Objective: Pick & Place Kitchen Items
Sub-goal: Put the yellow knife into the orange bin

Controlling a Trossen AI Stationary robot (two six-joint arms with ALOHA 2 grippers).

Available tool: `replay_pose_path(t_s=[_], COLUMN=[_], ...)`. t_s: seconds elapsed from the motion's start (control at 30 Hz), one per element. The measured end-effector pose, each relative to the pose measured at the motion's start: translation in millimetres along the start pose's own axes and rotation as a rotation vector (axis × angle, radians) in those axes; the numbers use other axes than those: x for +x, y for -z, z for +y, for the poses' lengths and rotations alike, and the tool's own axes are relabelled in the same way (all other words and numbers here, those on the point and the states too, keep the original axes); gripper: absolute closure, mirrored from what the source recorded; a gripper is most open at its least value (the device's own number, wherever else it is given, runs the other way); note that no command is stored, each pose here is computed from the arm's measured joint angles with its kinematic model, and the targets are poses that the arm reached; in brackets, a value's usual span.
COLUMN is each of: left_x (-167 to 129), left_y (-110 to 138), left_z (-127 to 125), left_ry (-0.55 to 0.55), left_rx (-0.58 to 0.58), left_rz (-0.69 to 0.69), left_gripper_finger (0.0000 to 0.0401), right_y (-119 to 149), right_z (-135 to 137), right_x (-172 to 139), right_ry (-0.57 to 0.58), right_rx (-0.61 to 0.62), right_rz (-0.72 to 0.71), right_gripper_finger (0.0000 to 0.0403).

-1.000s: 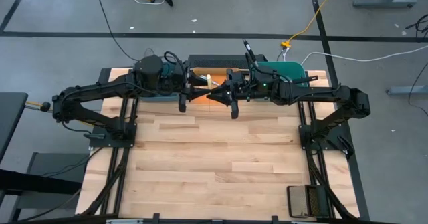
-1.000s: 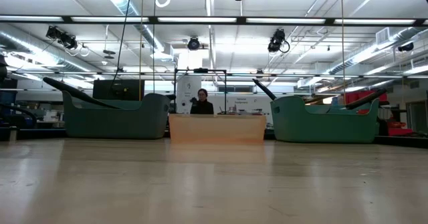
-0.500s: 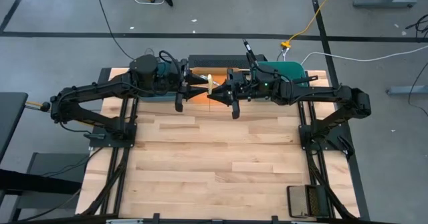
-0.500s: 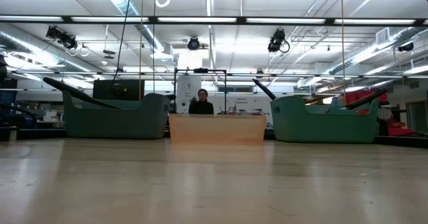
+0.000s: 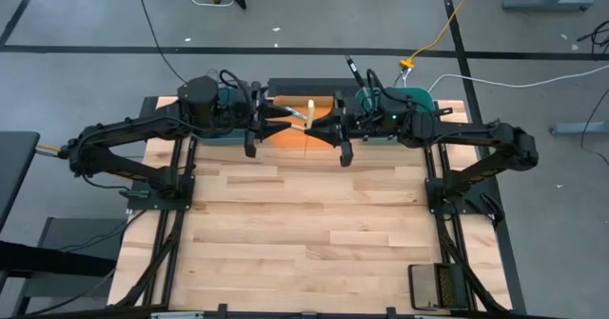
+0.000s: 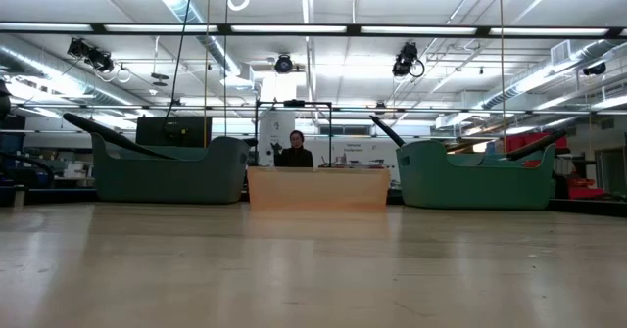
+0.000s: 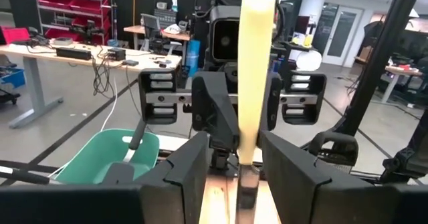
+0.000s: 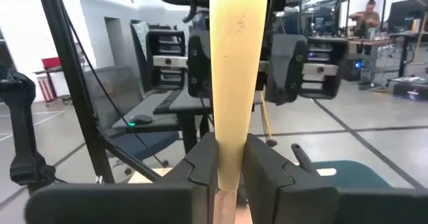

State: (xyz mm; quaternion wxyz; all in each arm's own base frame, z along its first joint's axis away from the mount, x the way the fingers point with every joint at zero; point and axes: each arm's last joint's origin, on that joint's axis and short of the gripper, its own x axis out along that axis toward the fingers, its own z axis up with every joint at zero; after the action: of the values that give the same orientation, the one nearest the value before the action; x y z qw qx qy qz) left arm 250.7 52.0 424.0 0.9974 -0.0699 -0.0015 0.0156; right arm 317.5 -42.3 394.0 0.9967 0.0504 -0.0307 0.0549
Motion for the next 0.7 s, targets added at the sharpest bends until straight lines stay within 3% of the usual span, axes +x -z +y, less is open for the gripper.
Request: replay_pose_path(t_s=[0.7], left_x=[-46], left_y=[-19], left_z=[-9], left_ry=[-0.080], left_rx=[0.001], left_rz=[-0.048], left_gripper_finger=[0.0250], right_y=[-2], right_z=[1], right_x=[-5], right_ry=[0.020], right_rx=[0.003], right_rz=[0.020], right_gripper_finger=[0.0348])
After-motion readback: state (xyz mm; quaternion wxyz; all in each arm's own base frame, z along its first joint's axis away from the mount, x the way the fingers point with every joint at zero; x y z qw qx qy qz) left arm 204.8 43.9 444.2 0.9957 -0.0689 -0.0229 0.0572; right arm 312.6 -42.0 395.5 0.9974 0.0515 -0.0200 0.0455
